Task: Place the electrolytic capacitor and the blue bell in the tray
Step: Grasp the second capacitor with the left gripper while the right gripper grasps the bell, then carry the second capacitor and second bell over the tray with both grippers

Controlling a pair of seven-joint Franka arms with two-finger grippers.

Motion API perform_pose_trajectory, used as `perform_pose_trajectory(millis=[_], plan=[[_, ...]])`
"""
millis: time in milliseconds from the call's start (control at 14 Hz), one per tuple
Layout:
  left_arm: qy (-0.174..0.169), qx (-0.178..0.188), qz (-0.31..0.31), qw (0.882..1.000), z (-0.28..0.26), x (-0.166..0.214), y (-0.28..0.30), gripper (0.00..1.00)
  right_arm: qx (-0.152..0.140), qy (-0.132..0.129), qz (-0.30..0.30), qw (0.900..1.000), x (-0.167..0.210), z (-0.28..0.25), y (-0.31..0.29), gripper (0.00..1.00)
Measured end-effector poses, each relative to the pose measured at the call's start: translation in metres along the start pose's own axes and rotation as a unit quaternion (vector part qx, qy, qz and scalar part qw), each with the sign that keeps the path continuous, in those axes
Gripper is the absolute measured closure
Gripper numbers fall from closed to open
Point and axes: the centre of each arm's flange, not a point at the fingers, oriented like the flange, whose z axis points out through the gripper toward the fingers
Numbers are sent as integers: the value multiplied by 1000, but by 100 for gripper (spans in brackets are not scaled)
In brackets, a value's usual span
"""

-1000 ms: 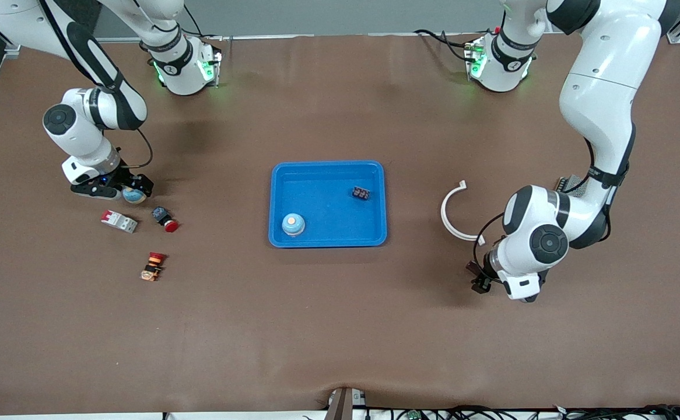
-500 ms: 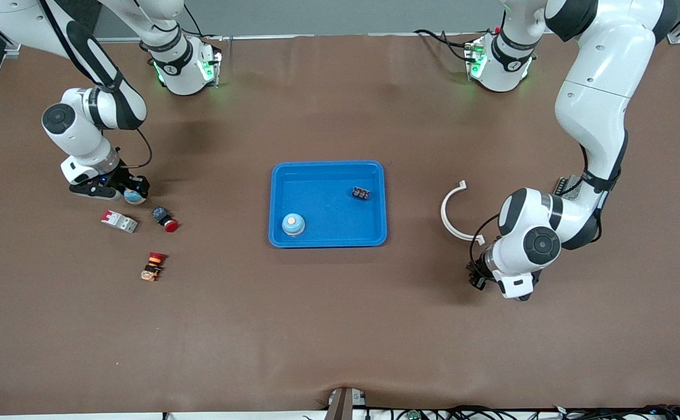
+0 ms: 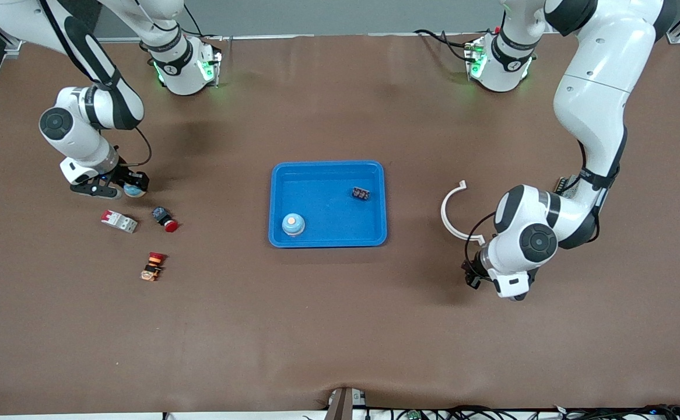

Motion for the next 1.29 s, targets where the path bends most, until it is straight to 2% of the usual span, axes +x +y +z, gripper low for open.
perform_pose_trajectory(millis=[143, 357, 500, 643, 929, 1143, 1286], plan=[[-10, -7, -11, 1000, -15, -28, 9, 70, 19, -40, 39, 998, 8, -38, -17, 35], [-25, -13, -35, 999, -28, -67, 19, 70, 104, -95, 84, 986, 17, -110, -66, 35], [-34, -13, -59, 998, -30, -97, 24, 70, 156, -107, 102, 977, 23, -136, -86, 35], [-36, -9, -95, 995, -29, -136, 30, 70, 184, -109, 113, 970, 24, -142, -105, 35], [-38, -6, -200, 979, -30, -213, 37, 70, 178, -89, 164, 966, 16, -153, -184, 35], [-38, -2, -238, 971, -29, -257, 36, 70, 171, -73, 194, 963, -5, -154, -260, 35], [-37, 3, -258, 965, -26, -282, 33, 70, 165, -76, 200, 963, -17, -147, -292, 35]])
